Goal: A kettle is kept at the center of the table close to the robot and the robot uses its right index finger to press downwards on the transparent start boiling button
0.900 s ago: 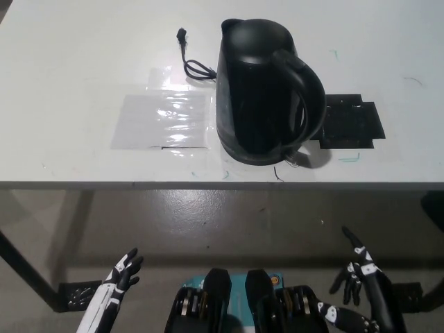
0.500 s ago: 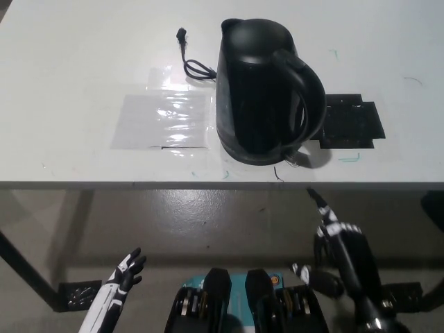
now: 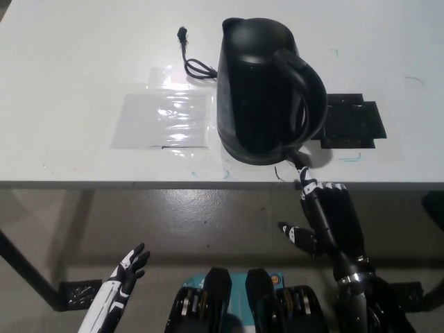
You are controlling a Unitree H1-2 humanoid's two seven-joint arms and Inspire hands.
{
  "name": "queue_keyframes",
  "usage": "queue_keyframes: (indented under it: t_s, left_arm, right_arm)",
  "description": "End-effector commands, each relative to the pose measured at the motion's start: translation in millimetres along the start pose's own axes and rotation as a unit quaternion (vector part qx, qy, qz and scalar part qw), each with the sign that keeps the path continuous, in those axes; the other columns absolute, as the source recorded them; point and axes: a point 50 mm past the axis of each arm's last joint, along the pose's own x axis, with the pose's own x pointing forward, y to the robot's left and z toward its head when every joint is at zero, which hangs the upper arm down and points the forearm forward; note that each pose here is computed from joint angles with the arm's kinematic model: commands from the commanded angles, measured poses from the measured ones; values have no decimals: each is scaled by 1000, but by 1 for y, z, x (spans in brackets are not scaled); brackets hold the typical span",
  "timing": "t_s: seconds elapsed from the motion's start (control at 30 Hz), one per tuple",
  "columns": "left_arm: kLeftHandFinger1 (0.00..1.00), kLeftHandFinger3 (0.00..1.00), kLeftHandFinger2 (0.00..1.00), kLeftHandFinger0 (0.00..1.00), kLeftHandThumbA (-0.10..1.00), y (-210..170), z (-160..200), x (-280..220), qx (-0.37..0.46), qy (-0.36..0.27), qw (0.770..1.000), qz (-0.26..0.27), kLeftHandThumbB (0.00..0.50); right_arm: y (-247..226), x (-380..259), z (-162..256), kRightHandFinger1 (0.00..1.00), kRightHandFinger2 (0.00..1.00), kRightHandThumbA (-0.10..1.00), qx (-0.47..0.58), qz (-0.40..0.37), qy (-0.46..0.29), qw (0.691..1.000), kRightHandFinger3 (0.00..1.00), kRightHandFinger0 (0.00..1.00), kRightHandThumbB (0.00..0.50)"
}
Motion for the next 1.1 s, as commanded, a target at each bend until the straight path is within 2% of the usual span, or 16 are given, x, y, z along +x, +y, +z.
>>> queue_keyframes:
  t_s: [0.0,0.17,0.4,1.07]
  left_arm:
    - [1000,1000,1000,1000,1000,3,12,0,13,-42,999,-10,326]
    - [1000,1000,1000,1000,1000,3,14,1,11,-40,999,-9,342]
    - [1000,1000,1000,1000,1000,5,15,3,14,-46,999,-9,315]
    - [1000,1000,1000,1000,1000,5,15,3,17,-50,999,-10,340]
  right_arm:
    - [-4,18,3,0,0,1000,-29,-24,0,999,1000,0,252]
    - [1,26,-3,0,0,1000,-35,-15,12,999,1000,0,257]
    - [5,32,-12,0,0,1000,-43,-4,27,999,1000,0,244]
    - [2,45,-7,0,0,1000,-39,-4,29,999,1000,0,252]
